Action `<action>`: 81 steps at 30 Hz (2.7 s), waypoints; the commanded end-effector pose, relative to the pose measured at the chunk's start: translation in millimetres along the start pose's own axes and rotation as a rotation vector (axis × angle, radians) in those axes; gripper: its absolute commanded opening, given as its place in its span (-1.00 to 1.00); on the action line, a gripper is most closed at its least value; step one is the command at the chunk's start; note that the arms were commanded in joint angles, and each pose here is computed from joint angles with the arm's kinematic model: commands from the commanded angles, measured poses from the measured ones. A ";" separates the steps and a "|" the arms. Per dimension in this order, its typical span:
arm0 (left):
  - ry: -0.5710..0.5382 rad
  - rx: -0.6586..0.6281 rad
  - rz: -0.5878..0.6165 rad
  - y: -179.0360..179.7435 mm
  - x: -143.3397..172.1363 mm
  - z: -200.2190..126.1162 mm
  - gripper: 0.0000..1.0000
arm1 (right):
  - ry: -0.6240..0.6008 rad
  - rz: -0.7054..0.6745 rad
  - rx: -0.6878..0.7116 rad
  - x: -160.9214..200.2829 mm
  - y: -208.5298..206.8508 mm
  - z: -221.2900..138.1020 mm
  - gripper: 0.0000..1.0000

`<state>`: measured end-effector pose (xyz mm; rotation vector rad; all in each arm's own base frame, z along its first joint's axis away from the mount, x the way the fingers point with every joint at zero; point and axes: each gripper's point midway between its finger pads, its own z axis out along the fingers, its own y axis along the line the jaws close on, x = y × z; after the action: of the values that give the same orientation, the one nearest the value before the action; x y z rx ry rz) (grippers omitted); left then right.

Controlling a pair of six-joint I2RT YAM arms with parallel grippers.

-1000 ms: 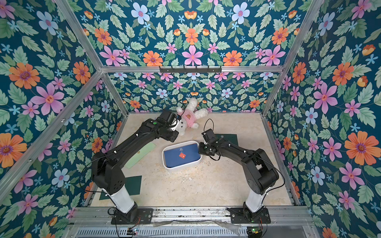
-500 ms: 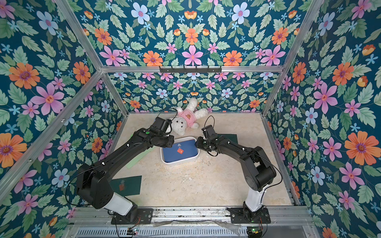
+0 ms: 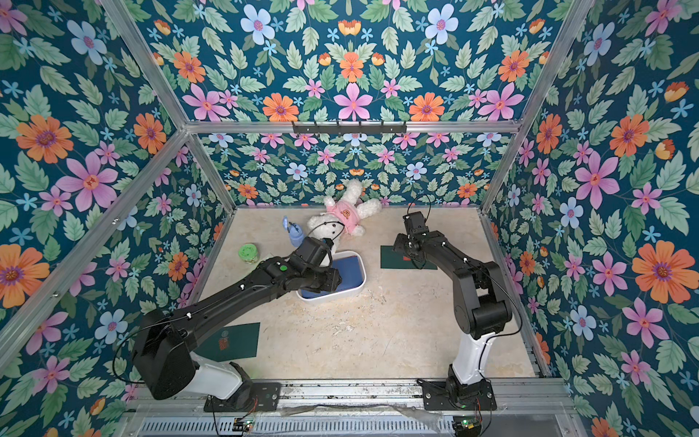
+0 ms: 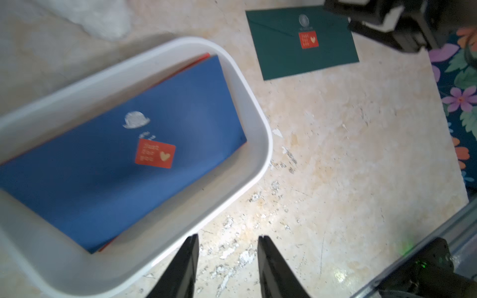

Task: Put the sealed envelopes into the storage box
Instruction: Place the storage box at the center of the board, then move the envelope to the center of the board.

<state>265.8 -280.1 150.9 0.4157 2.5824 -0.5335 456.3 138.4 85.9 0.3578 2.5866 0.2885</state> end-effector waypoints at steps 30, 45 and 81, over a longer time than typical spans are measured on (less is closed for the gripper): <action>0.067 0.033 -0.060 -36.4 52.1 45.7 -0.13 | 0.394 -0.189 0.133 190.6 -51.8 6.4 0.33; 0.087 0.059 -0.143 -32.1 69.9 59.4 -0.10 | 0.447 -0.187 0.133 285.1 -63.4 -56.5 0.30; 0.176 0.133 -0.172 -57.5 98.5 84.2 -0.08 | 0.184 0.099 0.129 231.4 -107.3 -96.5 0.94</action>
<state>196.0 -342.7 48.2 0.3027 2.7780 -0.7333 189.8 99.8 31.5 0.4804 2.8049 0.2130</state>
